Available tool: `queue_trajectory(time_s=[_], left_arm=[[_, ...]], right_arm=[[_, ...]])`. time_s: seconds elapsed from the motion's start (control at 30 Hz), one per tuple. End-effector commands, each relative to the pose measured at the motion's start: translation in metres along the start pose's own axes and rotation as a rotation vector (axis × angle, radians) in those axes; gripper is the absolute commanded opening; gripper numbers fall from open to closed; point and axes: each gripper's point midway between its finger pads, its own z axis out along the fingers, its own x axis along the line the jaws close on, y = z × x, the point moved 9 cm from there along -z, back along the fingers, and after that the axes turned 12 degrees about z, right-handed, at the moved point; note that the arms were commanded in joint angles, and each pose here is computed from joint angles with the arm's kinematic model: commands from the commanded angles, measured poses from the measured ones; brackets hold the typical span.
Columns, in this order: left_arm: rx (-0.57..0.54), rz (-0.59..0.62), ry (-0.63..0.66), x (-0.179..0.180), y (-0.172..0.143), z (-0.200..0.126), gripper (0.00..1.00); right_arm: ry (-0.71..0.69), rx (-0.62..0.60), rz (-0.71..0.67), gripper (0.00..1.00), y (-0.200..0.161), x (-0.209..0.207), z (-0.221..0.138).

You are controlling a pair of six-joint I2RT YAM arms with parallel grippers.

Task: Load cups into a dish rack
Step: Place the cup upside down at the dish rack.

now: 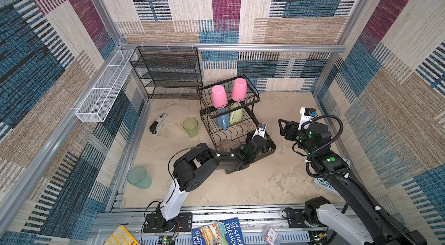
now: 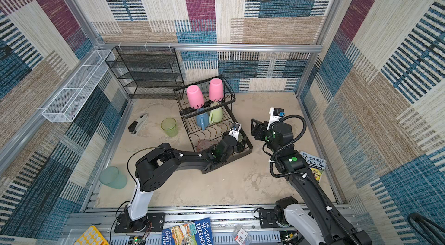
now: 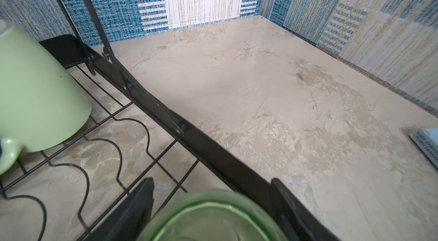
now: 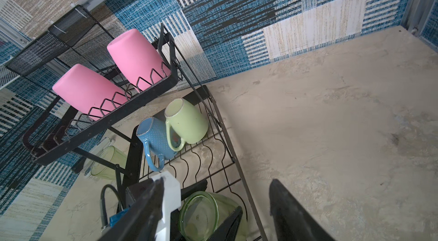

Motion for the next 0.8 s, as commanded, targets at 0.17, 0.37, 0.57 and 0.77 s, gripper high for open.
queue_trajectory(time_s=[0.17,0.37,0.57,0.77], left_arm=[[-0.055,0.056,0.005,0.0,0.015,-0.007,0.9],[-0.071,0.073,0.003,0.003,0.016,-0.014,0.95],[-0.12,0.074,-0.053,0.005,0.042,-0.029,0.95],[-0.123,0.051,-0.125,0.011,0.064,-0.053,0.94]], right_arm=[[0.023,-0.03,-0.015,0.86,0.009,0.007,-0.006],[0.031,-0.026,-0.027,0.93,0.012,0.01,-0.011],[0.022,-0.023,-0.035,0.96,0.015,0.012,-0.012],[-0.006,-0.025,-0.04,0.97,0.018,0.013,-0.014]])
